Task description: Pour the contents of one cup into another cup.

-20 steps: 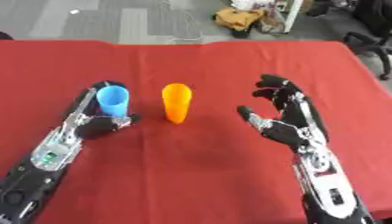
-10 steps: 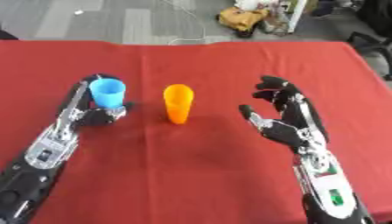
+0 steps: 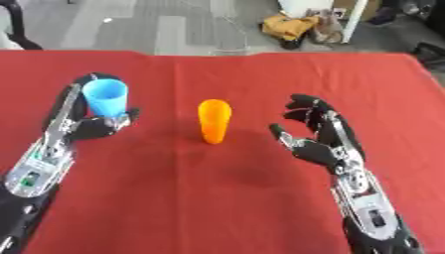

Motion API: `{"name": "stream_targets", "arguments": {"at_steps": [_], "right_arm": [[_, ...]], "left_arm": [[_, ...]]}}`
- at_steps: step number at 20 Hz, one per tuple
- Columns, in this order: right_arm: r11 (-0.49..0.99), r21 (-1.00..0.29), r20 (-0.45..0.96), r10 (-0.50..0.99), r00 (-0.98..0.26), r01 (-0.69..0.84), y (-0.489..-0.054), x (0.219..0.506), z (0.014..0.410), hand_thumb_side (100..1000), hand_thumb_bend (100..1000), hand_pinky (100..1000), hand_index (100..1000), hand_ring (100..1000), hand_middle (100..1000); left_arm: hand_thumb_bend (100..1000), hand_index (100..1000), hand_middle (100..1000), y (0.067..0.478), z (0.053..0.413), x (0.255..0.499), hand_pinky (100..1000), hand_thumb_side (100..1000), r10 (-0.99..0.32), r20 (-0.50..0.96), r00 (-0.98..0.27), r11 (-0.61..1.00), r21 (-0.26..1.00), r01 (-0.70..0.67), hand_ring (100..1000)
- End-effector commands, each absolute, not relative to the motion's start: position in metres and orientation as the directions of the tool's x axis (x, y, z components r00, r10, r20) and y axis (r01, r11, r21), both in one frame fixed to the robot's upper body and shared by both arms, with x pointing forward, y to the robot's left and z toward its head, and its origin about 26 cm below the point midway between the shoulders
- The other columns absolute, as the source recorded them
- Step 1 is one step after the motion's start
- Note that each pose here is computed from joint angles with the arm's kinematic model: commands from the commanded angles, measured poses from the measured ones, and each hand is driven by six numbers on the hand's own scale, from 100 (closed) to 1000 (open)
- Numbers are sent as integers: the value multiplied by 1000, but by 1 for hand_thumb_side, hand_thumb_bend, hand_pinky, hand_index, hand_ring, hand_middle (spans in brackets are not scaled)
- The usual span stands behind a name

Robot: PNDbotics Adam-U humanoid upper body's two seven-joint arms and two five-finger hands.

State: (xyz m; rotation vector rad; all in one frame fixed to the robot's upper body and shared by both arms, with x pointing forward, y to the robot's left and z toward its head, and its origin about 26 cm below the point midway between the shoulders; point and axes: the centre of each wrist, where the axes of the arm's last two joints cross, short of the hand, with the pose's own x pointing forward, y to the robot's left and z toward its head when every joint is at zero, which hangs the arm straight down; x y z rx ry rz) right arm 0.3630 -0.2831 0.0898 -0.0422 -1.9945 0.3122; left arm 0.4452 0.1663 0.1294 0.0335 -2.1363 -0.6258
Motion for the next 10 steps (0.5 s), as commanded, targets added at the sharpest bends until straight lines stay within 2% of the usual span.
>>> {"name": "stream_targets", "arguments": {"at_steps": [1,10], "right_arm": [[938,-323,864,236,-444,-129,-292,371,97,100,477,827,801,695,672],[889,-406,856,289,-429,-212,-288,393,95,100,491,836,807,723,698]], "left_arm": [[568,681,473,163,147,440,311,100,-218,726,-652,869,448,209,422],[573,684,475,151,145,424,317,100,-138,739,-659,874,405,270,425]]}}
